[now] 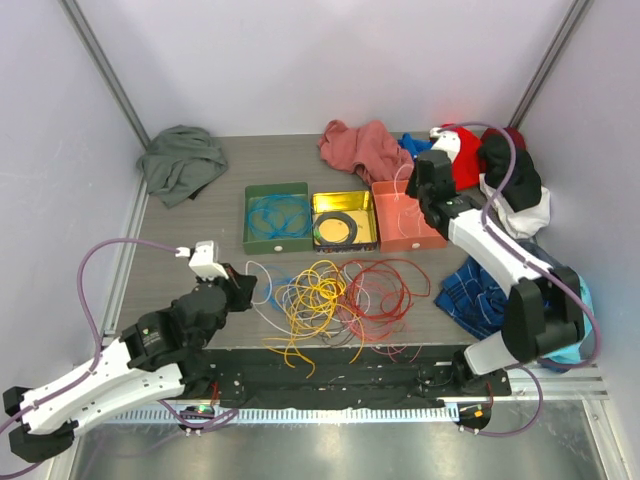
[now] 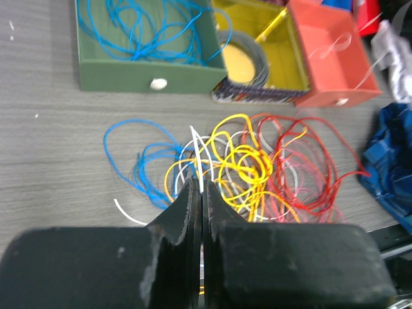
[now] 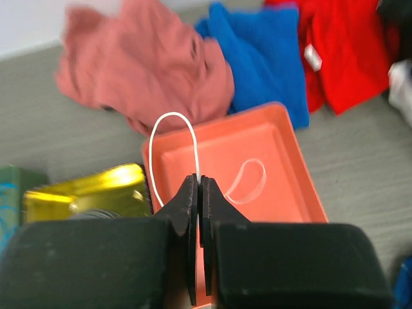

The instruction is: Untangle the cables

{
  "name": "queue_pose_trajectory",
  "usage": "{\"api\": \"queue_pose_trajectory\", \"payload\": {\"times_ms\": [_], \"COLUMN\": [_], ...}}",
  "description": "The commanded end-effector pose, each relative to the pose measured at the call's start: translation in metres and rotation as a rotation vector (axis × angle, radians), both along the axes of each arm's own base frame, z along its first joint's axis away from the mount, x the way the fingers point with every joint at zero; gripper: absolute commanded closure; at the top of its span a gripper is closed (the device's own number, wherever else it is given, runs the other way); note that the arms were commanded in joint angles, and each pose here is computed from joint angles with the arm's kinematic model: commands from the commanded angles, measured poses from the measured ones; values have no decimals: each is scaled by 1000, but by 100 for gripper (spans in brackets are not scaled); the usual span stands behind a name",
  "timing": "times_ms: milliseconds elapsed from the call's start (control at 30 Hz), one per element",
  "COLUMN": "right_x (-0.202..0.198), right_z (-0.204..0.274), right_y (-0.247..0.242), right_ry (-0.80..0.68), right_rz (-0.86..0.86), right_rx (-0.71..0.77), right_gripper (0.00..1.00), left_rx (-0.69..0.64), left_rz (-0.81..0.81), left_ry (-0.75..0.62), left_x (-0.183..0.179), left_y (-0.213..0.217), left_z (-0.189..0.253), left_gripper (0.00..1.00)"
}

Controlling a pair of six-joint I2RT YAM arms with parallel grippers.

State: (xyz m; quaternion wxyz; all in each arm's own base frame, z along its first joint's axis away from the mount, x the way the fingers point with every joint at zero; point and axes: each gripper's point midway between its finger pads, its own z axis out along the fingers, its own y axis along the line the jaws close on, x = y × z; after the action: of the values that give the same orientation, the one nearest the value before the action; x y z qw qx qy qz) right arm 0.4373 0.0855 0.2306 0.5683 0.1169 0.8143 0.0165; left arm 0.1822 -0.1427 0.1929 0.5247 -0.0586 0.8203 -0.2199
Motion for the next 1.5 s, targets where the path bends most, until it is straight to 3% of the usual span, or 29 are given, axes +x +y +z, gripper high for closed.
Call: {"api": "queue_pose_trajectory", "payload": {"times_ms": [0, 67, 200, 333, 600, 733, 1100, 1300, 1467], "right_x": [8, 12, 12, 6, -31, -58, -150, -179, -196], "right_z": [-51, -67, -58, -16, 72, 91, 86, 94, 110], "right_y": [1, 5, 11, 8, 2, 31, 147, 165, 164], "right_ry": [101, 147, 133, 33, -152, -192, -203, -232, -292], "right_rz": [-26, -15, -3, -23, -8, 161, 619, 707, 760], "right_rx": [72, 85, 131, 173, 218, 281, 309, 332, 383], "right_gripper": [99, 99, 52, 34, 32, 35, 37, 37, 37], "left_rx": [-68, -72, -85, -75, -76, -81, -149, -210, -225], "left_rz": [15, 19, 19, 26, 17, -7, -107, -148, -206], "left_ry": [-80, -90, -117, -151, -264, -317, -570, -746, -834], "left_x": [4, 4, 4, 6, 17, 23, 34, 29, 27], "left_y": [3, 5, 9, 12, 4, -8, -48, -59, -77], "left_z": [42, 48, 62, 81, 137, 169, 318, 415, 457], "left_gripper": [100, 100, 100, 100, 100, 100, 100, 100, 100]}}
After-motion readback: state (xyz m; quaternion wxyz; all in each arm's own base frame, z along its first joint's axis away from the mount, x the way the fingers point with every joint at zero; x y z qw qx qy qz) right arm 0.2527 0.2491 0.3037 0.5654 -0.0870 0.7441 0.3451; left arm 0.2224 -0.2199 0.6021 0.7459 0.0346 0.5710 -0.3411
